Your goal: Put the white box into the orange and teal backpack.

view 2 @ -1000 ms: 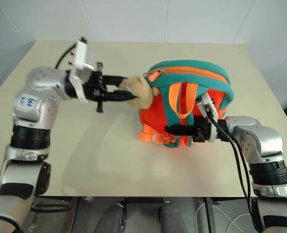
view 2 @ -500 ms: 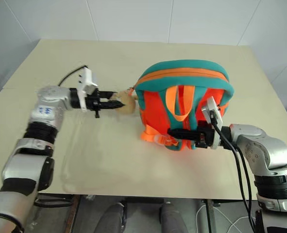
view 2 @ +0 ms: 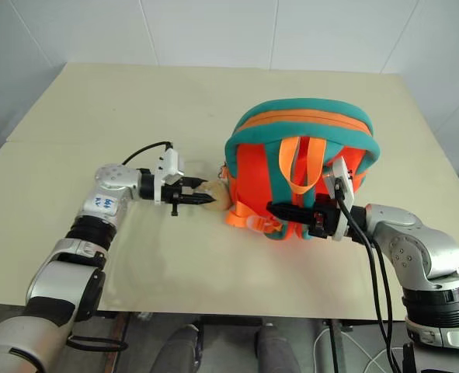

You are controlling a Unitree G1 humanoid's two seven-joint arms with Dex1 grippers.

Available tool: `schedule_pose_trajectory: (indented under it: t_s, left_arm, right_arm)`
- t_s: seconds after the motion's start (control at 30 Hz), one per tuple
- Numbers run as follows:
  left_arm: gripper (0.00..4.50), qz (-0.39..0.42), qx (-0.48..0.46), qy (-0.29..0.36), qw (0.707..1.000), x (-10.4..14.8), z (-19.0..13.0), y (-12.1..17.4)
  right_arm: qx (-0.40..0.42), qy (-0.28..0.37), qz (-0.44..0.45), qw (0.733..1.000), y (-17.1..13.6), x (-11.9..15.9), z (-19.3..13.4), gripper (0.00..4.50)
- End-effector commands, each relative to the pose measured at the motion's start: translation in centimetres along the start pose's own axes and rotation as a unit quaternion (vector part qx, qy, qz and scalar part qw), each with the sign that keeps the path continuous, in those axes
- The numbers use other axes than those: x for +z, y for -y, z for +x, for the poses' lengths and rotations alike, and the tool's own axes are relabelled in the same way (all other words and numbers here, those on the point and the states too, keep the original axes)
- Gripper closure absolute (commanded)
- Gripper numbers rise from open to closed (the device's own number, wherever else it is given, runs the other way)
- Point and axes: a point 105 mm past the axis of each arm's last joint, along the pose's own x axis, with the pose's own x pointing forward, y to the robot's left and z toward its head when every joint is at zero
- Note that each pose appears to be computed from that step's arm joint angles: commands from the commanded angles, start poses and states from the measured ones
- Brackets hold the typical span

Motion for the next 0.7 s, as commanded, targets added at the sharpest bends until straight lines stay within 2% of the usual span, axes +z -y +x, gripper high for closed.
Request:
schedule_pose_trajectory:
  t_s: [0.03, 0.1, 0.27, 0.33, 0.53, 0.7]
  left_arm:
    - [2.11, -0.020, 0.011, 0.026, 0.999, 2.0, -3.6, 0.2]
    - [1.49, -0.026, 0.003, 0.022, 0.999, 2.3, -4.7, 1.4]
    - [0.03, -0.057, 0.004, -0.012, 0.998, 1.8, -7.4, 5.9]
    - [0.00, -0.068, 0.029, -0.010, 0.997, 1.9, -8.1, 6.2]
    - [0.00, -0.065, 0.051, -0.023, 0.996, 1.7, -9.0, 6.9]
    - [0.00, -0.071, 0.040, -0.045, 0.996, 0.9, -9.5, 8.1]
  right_arm:
    - [-0.017, 0.003, -0.086, 0.996, -0.5, 2.1, -1.2, 2.98]
    - [-0.026, -0.004, -0.103, 0.994, -0.5, 2.4, -1.8, 2.32]
    - [-0.055, -0.074, -0.130, 0.987, -0.4, 1.3, -5.1, 0.67]
    - [-0.061, -0.093, -0.126, 0.986, -0.2, 0.8, -6.4, 0.04]
    - [-0.120, -0.099, -0.146, 0.977, 1.9, 0.8, -9.1, 0.04]
    - [-0.167, -0.058, -0.143, 0.974, 4.4, 1.9, -10.2, 0.04]
